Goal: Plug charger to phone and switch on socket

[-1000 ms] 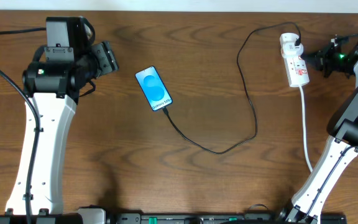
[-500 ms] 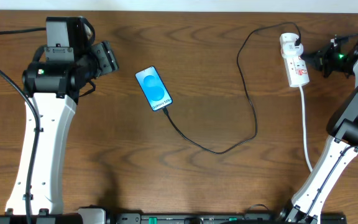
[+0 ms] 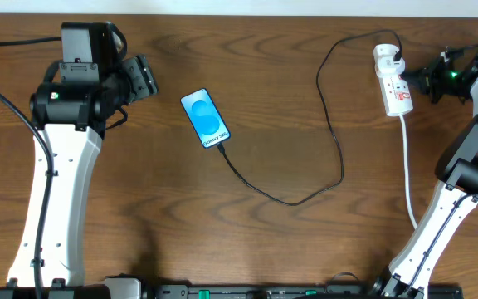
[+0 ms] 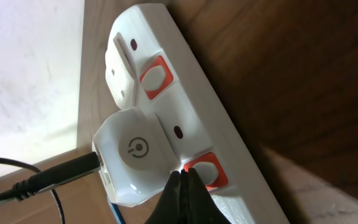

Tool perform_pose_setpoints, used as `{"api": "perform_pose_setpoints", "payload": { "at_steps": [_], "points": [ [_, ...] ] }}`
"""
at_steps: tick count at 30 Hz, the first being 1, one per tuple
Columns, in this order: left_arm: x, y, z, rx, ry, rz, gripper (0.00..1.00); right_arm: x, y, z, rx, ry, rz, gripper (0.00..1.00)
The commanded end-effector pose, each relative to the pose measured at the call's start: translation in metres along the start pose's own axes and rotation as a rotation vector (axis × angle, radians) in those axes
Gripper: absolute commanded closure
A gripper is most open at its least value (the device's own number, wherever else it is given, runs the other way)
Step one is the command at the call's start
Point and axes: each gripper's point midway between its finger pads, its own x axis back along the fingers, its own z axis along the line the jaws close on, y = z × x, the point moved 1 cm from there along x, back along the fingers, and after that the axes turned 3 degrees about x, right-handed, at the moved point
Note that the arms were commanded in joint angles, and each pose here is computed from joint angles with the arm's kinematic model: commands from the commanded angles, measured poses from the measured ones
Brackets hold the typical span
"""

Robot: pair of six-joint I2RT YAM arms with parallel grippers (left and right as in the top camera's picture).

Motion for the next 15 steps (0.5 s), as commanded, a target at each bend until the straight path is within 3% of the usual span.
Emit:
{"api": "perform_pose_setpoints", "payload": {
  "at_steps": [1, 15],
  "points": [
    [-0.004, 0.001, 0.004, -0.002, 0.02, 0.003, 0.27, -0.02, -0.009, -0.006, -0.008, -0.051, 0.029, 0.99],
    [-0.004, 0.0, 0.004, -0.002, 0.019, 0.004, 0.27, -0.023, -0.015, -0.019, -0.034, -0.144, 0.038, 0.99]
  ]
}}
